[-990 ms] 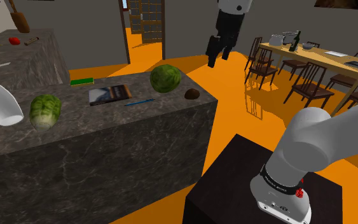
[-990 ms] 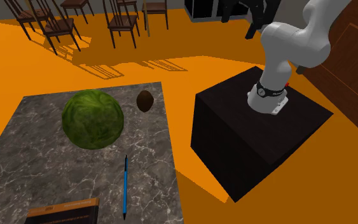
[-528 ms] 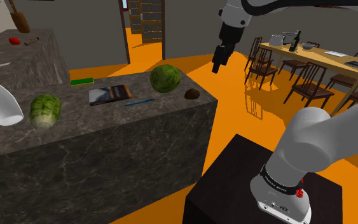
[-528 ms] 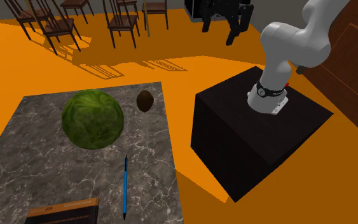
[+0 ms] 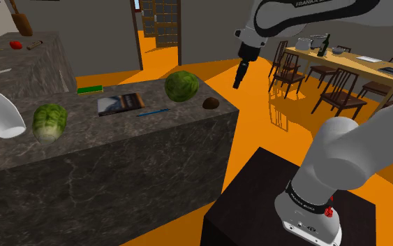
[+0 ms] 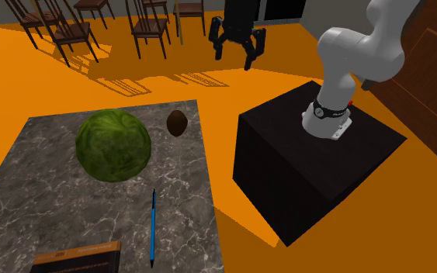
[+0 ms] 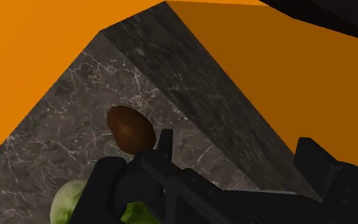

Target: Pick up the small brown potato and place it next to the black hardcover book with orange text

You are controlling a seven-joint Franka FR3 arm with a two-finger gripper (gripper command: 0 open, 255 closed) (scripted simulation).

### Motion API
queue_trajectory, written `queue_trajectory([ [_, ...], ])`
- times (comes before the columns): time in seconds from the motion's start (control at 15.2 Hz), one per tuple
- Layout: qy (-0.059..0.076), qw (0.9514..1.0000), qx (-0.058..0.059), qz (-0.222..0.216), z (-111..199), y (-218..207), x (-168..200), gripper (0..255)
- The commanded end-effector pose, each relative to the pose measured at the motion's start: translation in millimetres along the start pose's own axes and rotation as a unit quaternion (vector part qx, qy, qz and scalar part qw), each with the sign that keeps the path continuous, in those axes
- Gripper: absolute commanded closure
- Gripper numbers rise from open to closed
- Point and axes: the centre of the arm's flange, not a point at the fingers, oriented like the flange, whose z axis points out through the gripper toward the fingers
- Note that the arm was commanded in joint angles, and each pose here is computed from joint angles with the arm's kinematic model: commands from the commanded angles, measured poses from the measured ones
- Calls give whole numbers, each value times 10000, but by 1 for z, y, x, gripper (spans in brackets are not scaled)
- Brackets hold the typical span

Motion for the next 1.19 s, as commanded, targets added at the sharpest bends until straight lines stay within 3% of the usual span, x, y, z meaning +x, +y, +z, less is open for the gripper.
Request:
queue_trajectory([
  [0.0, 48, 9993, 100, -344, 19, 23, 1, 0],
  [0.26, 136, 9947, 314, -972, 56, 66, 10, 0],
  [0.53, 223, 9855, 528, -1596, 95, 106, 24, 0],
  [0.79, 310, 9719, 738, -2213, 135, 142, 44, 0],
  [1.06, 394, 9539, 946, -2820, 177, 173, 69, 0],
  [1.12, 399, 9528, 958, -2854, 179, 175, 71, 0],
])
